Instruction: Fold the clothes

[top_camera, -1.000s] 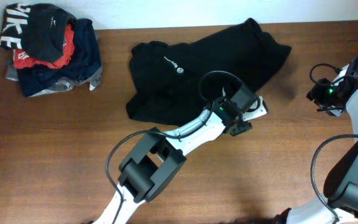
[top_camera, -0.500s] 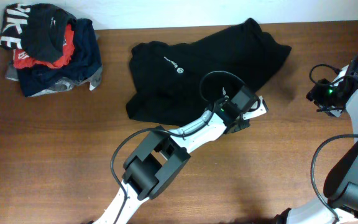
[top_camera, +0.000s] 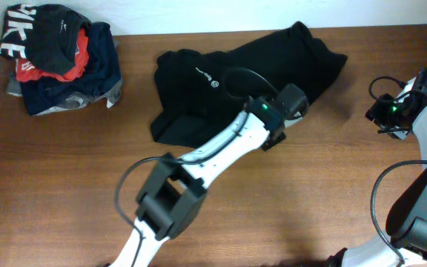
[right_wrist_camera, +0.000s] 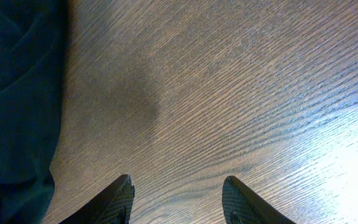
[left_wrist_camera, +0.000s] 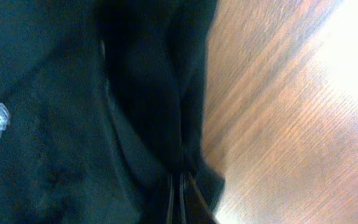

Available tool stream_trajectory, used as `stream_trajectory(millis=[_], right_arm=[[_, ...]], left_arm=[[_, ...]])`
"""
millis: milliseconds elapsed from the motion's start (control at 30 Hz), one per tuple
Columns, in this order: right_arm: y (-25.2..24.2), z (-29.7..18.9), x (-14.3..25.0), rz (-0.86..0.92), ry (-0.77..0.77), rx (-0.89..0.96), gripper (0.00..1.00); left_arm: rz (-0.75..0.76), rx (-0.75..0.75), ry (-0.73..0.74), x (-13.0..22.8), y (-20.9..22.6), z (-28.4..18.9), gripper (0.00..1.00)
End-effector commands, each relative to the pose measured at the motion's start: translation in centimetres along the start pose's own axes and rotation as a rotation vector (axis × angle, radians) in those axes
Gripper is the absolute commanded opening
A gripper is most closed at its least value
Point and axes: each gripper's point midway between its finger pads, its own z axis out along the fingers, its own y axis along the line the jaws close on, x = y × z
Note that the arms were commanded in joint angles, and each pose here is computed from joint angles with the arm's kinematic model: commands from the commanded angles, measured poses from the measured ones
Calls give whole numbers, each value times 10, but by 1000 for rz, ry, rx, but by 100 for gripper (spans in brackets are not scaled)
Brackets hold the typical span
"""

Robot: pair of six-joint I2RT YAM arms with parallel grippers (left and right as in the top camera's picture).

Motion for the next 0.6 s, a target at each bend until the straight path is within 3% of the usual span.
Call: stream_trajectory(millis=[0,300,567], right_arm=[[10,-15,-12,-4,-49,-28,51],[11,-16,-12,-5,-48,-38,51],[31,-11,-1,-42,-12,-80,51]], left_arm=[[-129,6,-38,3,25,-70,0],[-113,325,144,54,-30,-97,0],[-111,381,270,84,-41,-106,0]])
